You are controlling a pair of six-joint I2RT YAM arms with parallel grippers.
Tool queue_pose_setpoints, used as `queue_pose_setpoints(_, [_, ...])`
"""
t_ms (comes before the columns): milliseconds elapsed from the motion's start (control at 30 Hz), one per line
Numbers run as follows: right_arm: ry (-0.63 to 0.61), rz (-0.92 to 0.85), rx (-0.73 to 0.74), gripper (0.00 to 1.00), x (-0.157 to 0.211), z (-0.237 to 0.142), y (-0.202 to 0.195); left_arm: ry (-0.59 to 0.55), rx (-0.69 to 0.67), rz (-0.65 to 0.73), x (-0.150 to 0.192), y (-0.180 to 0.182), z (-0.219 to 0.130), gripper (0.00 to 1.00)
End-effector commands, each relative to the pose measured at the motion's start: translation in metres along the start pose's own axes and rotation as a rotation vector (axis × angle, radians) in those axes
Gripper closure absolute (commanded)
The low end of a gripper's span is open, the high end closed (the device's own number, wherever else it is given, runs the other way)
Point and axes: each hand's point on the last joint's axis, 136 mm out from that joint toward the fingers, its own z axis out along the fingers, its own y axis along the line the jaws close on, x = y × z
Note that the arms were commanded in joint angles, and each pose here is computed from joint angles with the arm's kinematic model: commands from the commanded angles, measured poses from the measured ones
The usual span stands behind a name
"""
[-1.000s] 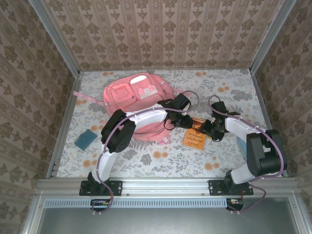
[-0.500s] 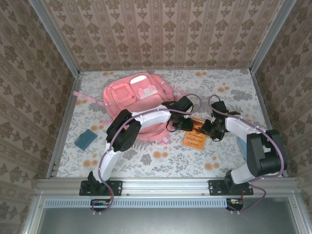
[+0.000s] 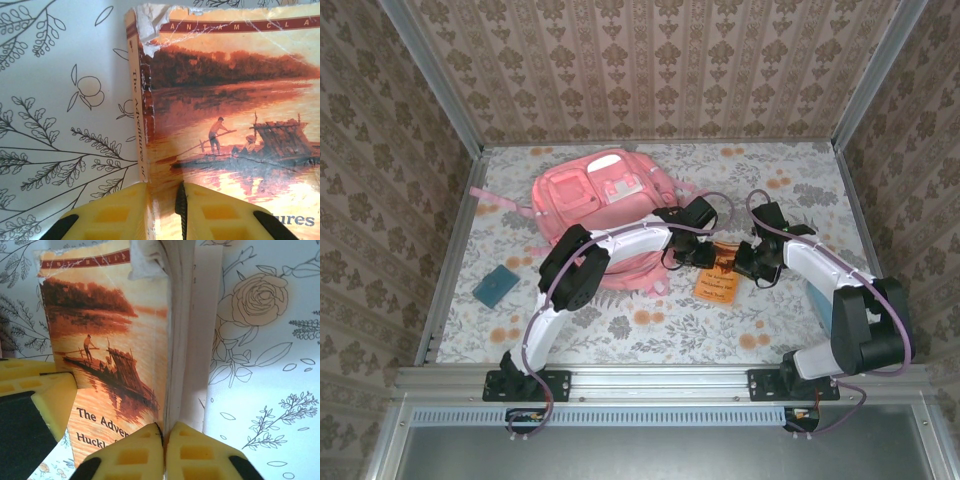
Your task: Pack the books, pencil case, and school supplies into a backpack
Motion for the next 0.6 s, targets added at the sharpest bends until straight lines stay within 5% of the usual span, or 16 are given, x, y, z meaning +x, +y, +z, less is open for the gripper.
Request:
queue_pose_setpoints(0, [-0.012, -0.027, -0.046, 0.99, -0.002, -0.009, 0.016, 0.058, -0.048, 0.014, 0.016, 0.012, 0.020, 0.78])
queue_pose_setpoints(167, [-0.070, -0.059, -0.029, 1.00, -0.008, -0.021, 0.014, -0.011, -0.005, 0.036, -0.005, -0.005, -0.005, 0.72])
queue_pose_setpoints(567, [-0.300, -0.214, -0.252, 1.00, -0.024, -0.091, 0.053, -0.280, 0.143, 0.037, -0.059, -0.013, -0.135, 0.31])
